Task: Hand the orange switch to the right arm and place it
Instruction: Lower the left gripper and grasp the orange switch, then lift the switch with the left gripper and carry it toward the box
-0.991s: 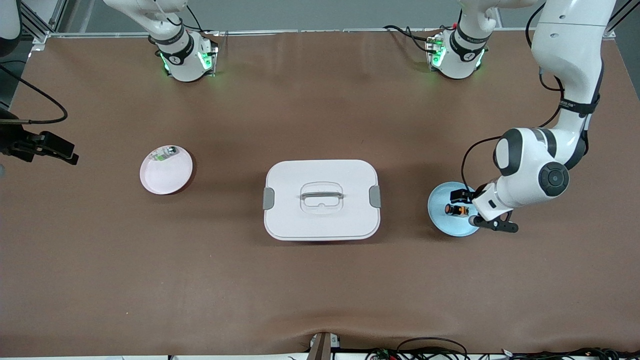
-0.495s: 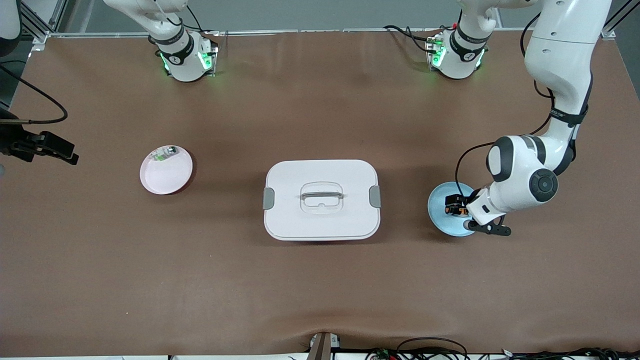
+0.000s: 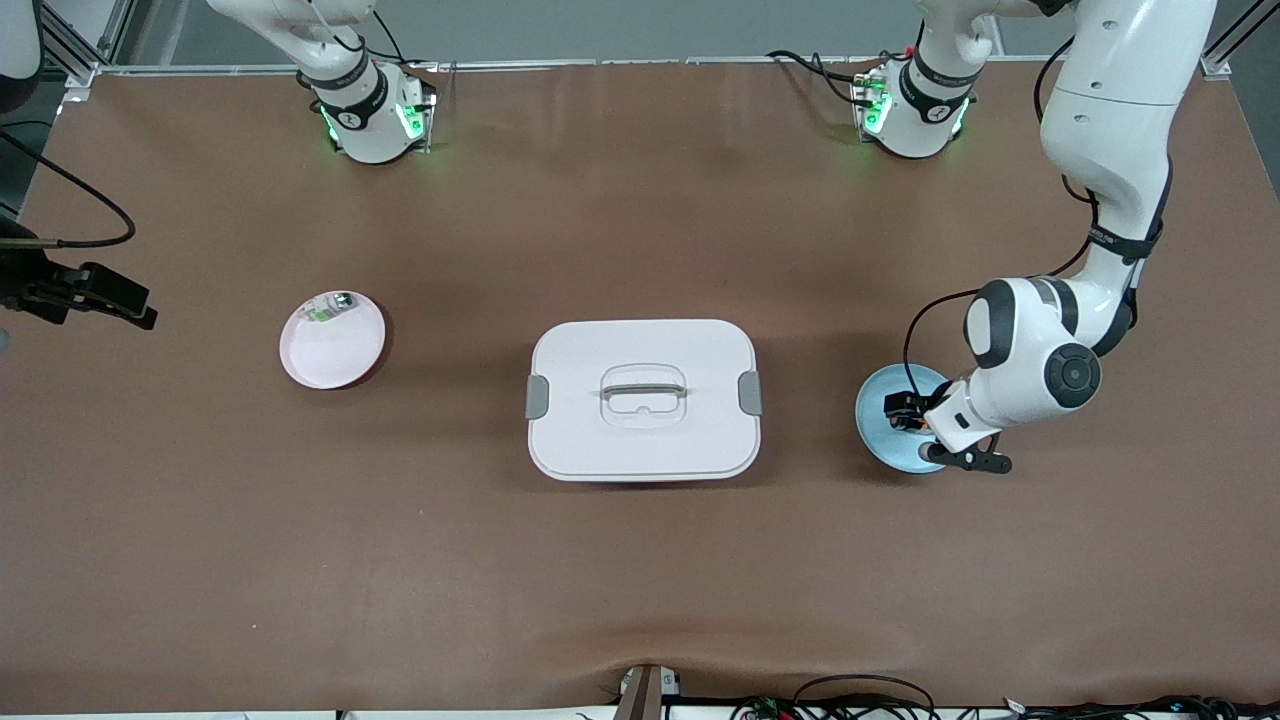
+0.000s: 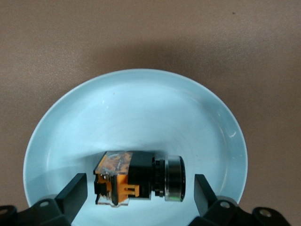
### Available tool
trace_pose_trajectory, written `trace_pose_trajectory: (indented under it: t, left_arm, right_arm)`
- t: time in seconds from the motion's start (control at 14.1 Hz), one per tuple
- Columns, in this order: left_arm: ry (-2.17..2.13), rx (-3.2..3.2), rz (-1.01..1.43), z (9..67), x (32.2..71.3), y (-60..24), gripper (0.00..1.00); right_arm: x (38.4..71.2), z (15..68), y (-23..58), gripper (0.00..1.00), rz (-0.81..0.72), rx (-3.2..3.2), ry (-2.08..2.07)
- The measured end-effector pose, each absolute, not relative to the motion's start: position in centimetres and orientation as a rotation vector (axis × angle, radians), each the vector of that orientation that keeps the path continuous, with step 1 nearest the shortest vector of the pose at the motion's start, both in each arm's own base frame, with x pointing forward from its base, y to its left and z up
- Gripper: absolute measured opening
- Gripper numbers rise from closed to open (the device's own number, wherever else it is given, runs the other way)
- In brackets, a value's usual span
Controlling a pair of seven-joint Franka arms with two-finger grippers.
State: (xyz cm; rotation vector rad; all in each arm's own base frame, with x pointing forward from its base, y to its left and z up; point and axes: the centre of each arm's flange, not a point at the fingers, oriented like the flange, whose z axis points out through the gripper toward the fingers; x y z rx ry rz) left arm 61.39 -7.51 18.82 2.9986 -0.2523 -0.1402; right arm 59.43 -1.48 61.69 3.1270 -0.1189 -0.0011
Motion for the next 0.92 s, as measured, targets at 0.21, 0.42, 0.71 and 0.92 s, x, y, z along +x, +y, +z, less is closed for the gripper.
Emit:
trace_pose_trajectory:
  t: [0.21, 0.42, 0.71, 0.92]
  left_arm:
    - [-0.251, 3.001, -0.129, 18.50, 61.46, -7.51, 1.00]
    - [-0.249, 3.002, -0.126, 18.08, 61.45, -7.55, 1.00]
    - [-0.251, 2.998, -0.124, 17.96, 61.41, -7.97, 1.00]
    - [-0.251, 2.999, -0.124, 17.96, 61.41, -7.97, 0.72]
  right_arm:
    - [59.43, 61.70, -1.48, 1.00, -0.001, 3.127, -0.119]
    - [59.44, 61.70, -1.48, 1.00, 0.000, 3.126, -0.147]
    - [59.44, 61.70, -1.45, 1.00, 0.001, 3.124, -0.191]
    - [59.45, 61.71, -1.44, 1.00, 0.002, 3.124, -0.196]
